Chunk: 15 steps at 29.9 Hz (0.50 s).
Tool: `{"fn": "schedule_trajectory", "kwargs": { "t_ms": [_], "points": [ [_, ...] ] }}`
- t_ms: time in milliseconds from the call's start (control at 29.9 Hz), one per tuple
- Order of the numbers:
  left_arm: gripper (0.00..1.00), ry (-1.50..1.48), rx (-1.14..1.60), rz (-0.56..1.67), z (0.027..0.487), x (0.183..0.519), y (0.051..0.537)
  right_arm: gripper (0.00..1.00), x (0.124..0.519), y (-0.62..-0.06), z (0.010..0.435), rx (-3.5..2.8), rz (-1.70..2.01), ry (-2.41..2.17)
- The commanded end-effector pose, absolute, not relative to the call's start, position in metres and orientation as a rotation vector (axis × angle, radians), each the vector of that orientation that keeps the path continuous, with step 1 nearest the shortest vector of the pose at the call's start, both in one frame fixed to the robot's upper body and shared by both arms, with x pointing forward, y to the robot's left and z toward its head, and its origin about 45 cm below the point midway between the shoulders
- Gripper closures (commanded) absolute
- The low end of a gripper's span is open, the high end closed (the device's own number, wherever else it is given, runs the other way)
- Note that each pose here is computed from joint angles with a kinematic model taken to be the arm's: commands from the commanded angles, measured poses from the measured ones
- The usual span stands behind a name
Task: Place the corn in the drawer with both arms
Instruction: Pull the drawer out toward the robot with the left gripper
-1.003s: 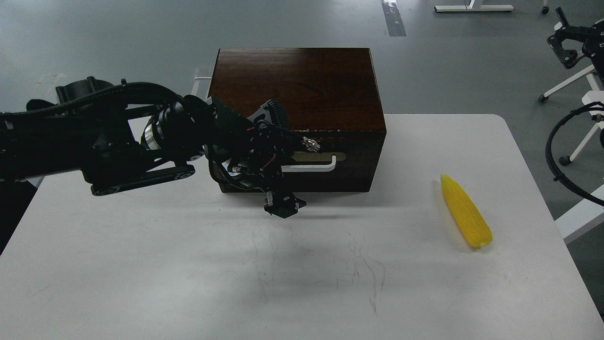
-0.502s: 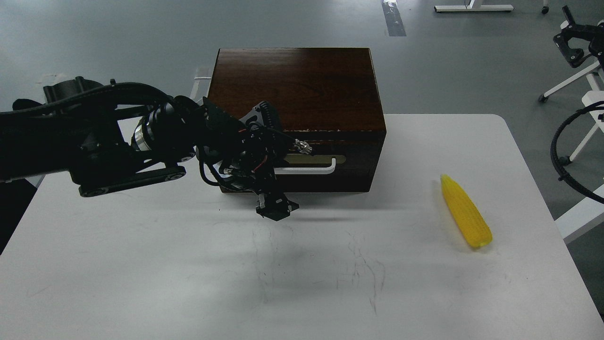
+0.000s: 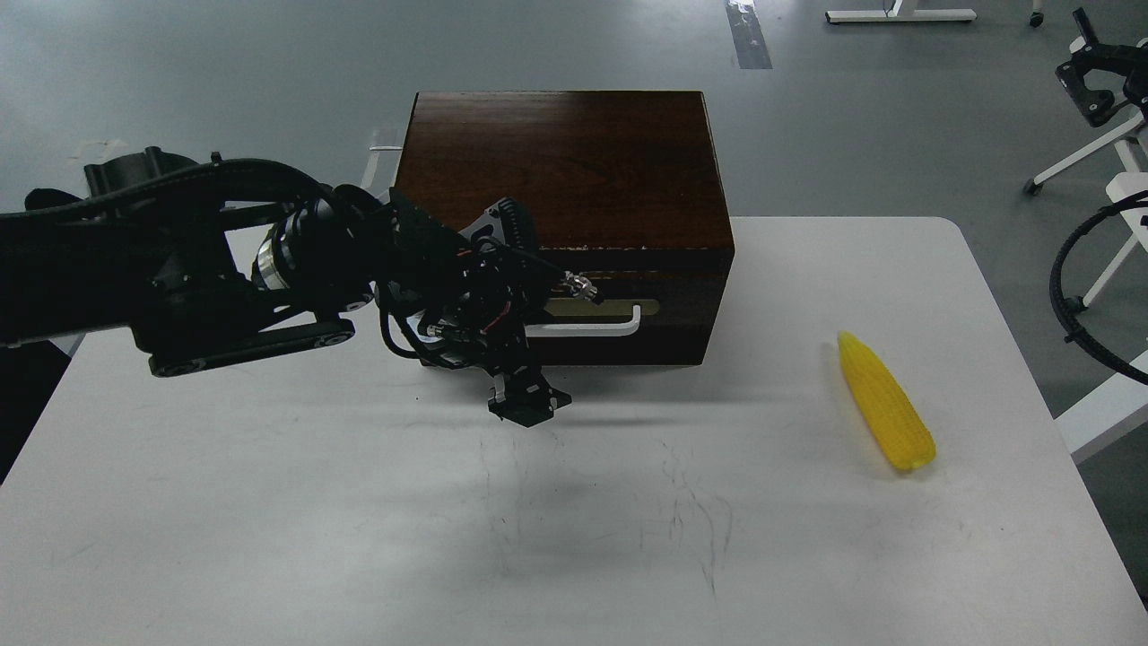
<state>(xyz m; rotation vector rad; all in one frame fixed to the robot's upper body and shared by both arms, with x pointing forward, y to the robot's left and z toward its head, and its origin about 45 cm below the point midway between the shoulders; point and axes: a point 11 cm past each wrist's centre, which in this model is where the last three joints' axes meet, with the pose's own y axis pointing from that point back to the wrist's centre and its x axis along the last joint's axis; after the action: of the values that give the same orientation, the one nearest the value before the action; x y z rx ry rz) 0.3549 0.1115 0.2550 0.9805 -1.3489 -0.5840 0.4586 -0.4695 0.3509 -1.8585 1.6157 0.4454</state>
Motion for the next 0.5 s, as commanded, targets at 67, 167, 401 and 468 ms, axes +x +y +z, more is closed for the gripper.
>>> {"fn": "schedule_trajectory", "kwargs": {
  "t_ms": [67, 167, 401, 468],
  "points": [
    [0.06, -1.347, 0.952, -0.607, 0.255, 0.348, 0.108, 0.0, 0.459, -0.47, 0.351, -1.858, 0.446, 1.616],
    [0.06, -1.349, 0.94, -0.616, 0.255, 0.344, 0.106, 0.0, 0.459, -0.47, 0.351, -1.858, 0.446, 1.616],
    [0.06, -1.351, 0.929, -0.624, 0.256, 0.339, 0.107, 0.0, 0.459, -0.469, 0.351, -1.859, 0.445, 1.617],
    [0.06, -1.357, 0.92, -0.628, 0.258, 0.337, 0.105, 0.0, 0.459, -0.469, 0.351, -1.859, 0.445, 1.617]
  ]
}}
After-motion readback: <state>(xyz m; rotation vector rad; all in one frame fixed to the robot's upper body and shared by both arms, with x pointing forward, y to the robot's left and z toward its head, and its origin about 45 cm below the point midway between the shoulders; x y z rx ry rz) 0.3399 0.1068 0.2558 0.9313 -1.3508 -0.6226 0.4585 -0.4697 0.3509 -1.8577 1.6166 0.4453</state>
